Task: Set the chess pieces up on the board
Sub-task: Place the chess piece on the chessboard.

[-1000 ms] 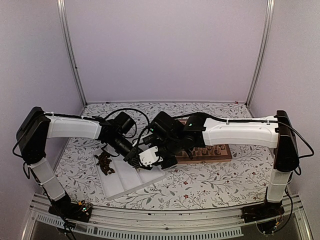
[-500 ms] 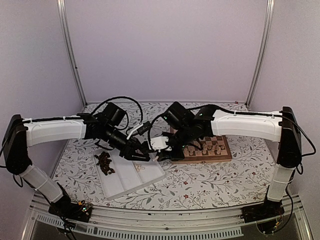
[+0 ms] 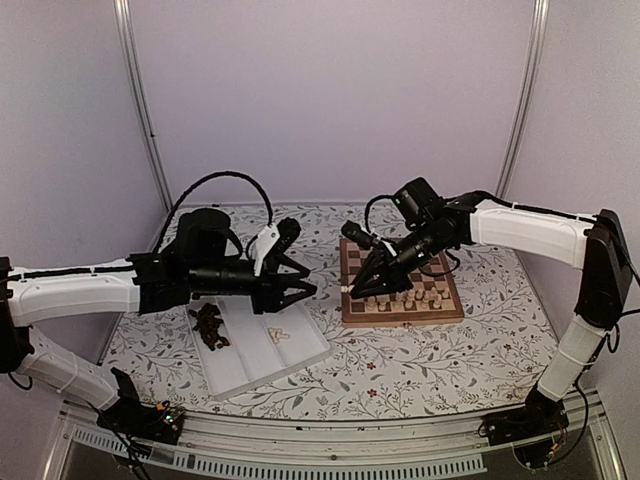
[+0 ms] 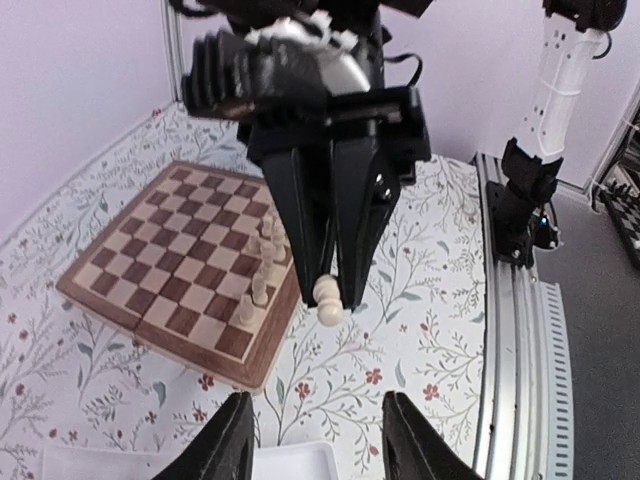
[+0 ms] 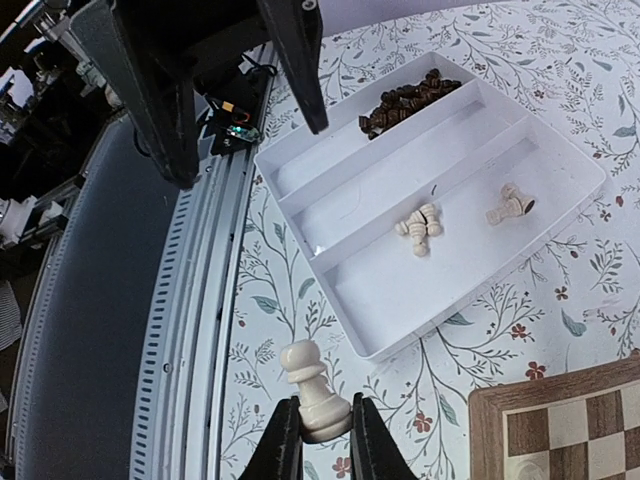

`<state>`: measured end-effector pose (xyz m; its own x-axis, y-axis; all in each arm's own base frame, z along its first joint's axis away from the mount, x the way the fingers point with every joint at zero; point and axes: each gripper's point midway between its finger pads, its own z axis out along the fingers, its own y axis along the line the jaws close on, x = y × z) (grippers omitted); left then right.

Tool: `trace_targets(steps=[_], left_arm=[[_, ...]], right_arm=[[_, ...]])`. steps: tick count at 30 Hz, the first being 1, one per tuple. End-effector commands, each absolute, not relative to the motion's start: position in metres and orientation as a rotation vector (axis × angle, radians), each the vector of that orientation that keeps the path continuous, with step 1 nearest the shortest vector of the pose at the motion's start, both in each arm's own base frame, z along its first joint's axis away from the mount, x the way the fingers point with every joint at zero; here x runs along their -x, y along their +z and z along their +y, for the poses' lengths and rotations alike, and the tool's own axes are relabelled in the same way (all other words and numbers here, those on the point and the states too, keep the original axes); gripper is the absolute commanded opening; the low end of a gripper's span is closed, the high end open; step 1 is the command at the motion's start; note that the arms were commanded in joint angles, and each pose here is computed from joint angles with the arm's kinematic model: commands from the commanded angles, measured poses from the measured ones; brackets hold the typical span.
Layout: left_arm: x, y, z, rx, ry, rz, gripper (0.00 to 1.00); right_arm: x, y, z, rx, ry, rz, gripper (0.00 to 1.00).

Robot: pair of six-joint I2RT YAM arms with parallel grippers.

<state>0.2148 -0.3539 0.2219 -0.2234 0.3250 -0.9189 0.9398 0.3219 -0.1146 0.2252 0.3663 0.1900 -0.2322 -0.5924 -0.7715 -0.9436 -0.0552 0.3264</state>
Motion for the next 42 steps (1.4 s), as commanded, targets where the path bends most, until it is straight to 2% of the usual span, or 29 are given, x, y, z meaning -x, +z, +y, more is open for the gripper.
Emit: trace_targets(steps=[1, 15, 28, 35, 37, 40, 42], left_arm=[[-0.224, 0.275, -0.364, -1.029, -0.826, 1.479, 0.46], [-0.214, 0.258, -0.415, -1.17, -0.922, 1.472, 0.41], [-0.211, 0.245, -0.43, -1.229, -0.98, 1.492, 0.21], [-0.212, 0.24, -0.434, -1.245, -0.986, 1.513, 0.04], [-0.215, 0.239, -0.433, -1.239, -0.966, 1.519, 0.03], [-0.227, 0.227, -0.433, -1.238, -0.912, 1.585, 0.02], [-0.238, 0.218, -0.436, -1.257, -0.855, 1.652, 0.02]], right_arm=[[-0.219, 0.226, 0.362, 1.541, 1.404, 1.762, 0.08], [-0.214, 0.235, 0.36, 1.533, 1.446, 1.733, 0.09], [-0.215, 0.234, 0.359, 1.534, 1.438, 1.736, 0.09], [-0.216, 0.232, 0.359, 1.533, 1.424, 1.742, 0.1], [-0.219, 0.23, 0.358, 1.532, 1.385, 1.755, 0.13], [-0.233, 0.215, 0.346, 1.52, 1.219, 1.821, 0.32], [-0.247, 0.199, 0.322, 1.497, 1.061, 1.867, 0.38]])
